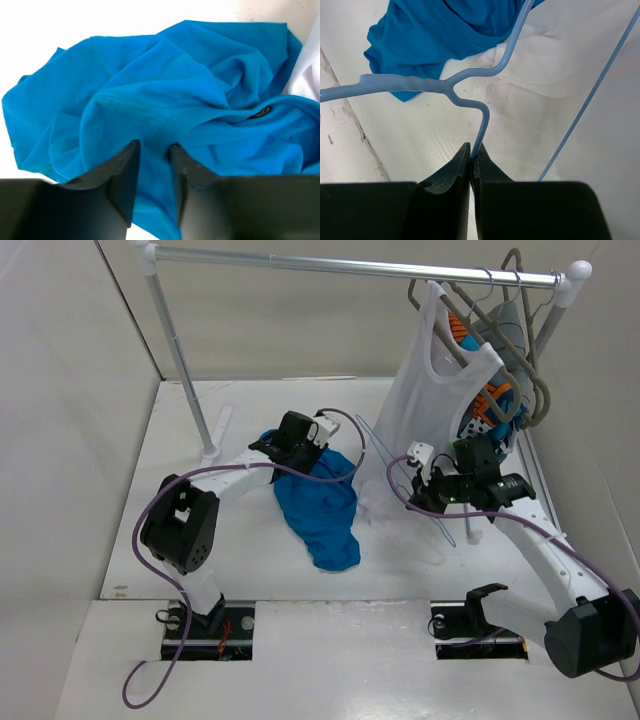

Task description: Place the t-shirt on the hanger

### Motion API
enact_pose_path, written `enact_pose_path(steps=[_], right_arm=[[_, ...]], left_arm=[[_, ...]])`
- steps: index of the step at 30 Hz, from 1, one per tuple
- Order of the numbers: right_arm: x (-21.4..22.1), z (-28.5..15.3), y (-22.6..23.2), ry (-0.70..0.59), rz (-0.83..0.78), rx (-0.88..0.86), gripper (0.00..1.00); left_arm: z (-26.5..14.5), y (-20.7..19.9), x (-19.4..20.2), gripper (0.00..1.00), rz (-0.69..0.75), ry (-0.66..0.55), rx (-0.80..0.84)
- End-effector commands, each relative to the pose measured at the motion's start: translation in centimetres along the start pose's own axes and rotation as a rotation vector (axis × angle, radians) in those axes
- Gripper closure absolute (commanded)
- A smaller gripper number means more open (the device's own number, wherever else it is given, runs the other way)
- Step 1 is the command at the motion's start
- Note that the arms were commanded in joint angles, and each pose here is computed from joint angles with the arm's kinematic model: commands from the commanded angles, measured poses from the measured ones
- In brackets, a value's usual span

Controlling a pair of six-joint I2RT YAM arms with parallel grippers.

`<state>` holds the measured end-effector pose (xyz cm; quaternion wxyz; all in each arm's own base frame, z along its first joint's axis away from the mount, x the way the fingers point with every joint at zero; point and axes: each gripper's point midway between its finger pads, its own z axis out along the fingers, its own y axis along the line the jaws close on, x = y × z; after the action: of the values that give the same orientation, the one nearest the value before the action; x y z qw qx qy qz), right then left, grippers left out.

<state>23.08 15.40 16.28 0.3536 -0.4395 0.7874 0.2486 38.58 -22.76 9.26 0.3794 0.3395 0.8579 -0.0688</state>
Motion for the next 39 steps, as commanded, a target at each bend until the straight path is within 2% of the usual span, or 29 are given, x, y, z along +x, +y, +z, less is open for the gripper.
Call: enact_pose_path(steps=[1, 2, 3, 5, 8, 10, 14, 20, 24, 26, 28, 31, 35, 39], right_arm=[[-0.5, -0.1, 0.4, -0.031, -0.024, -0.031, 1.0], [-0.5, -0.1, 0.6, -0.035, -0.024, -0.039, 1.0], [-0.5, -0.1, 0.6, -0.035, -0.024, -0.039, 1.0], [-0.7, -0.3, 0.6, -0.043, -0.031, -0.035, 1.0], [-1.0, -0.6, 0.7, -0.055, -0.042, -0.028, 1.0], [-1.0, -0.6, 0.7, -0.055, -0.042, -0.028, 1.0], [-1.1, -0.8, 0.7, -0.057, -0.048, -0.016, 1.0], [-0.9, -1.0, 0.7, -0.052, -0.047, -0.008, 1.0], [-0.9, -1.0, 0.7, -0.052, -0.047, -0.008, 1.0], [-0.9, -1.0, 0.7, -0.052, -0.047, -0.008, 1.0], [-0.9, -1.0, 0.7, -0.052, -0.047, -0.008, 1.0], [-1.3, -1.1, 0.6, -0.059, -0.053, -0.004, 1.0], [-1.6, -1.3, 0.5, -0.065, -0.058, 0.0, 1.0], [-1.7, -1.5, 0.5, -0.069, -0.066, 0.013, 1.0]], left_arm=[[-0.3, 0.0, 0.1, 0.77, 0.023, -0.006, -0.005], [-0.3, 0.0, 0.1, 0.86, 0.023, -0.006, -0.005], [-0.3, 0.0, 0.1, 0.89, 0.032, -0.006, -0.005], [-0.5, 0.1, -0.2, 0.89, 0.032, -0.015, -0.007], [-1.0, 0.7, -0.6, 0.59, 0.034, -0.027, -0.017], [-0.9, 0.8, -0.1, 0.44, 0.034, -0.016, -0.024], [-1.5, 2.0, -1.3, 0.45, -0.017, -0.045, -0.036], [-2.6, 2.0, -1.5, 0.62, -0.025, -0.051, -0.01], [-2.5, 1.5, -0.8, 0.63, -0.035, -0.034, 0.009], [-2.2, 1.4, -0.5, 0.59, -0.012, -0.025, 0.019], [-1.6, 0.3, 0.1, 0.48, 0.068, -0.005, 0.045], [0.0, -1.8, 2.3, 0.42, 0.148, 0.07, 0.049], [1.4, -3.3, 3.3, 0.4, 0.196, 0.092, 0.04], [1.2, -4.6, 1.7, 0.36, 0.257, 0.045, 0.042]])
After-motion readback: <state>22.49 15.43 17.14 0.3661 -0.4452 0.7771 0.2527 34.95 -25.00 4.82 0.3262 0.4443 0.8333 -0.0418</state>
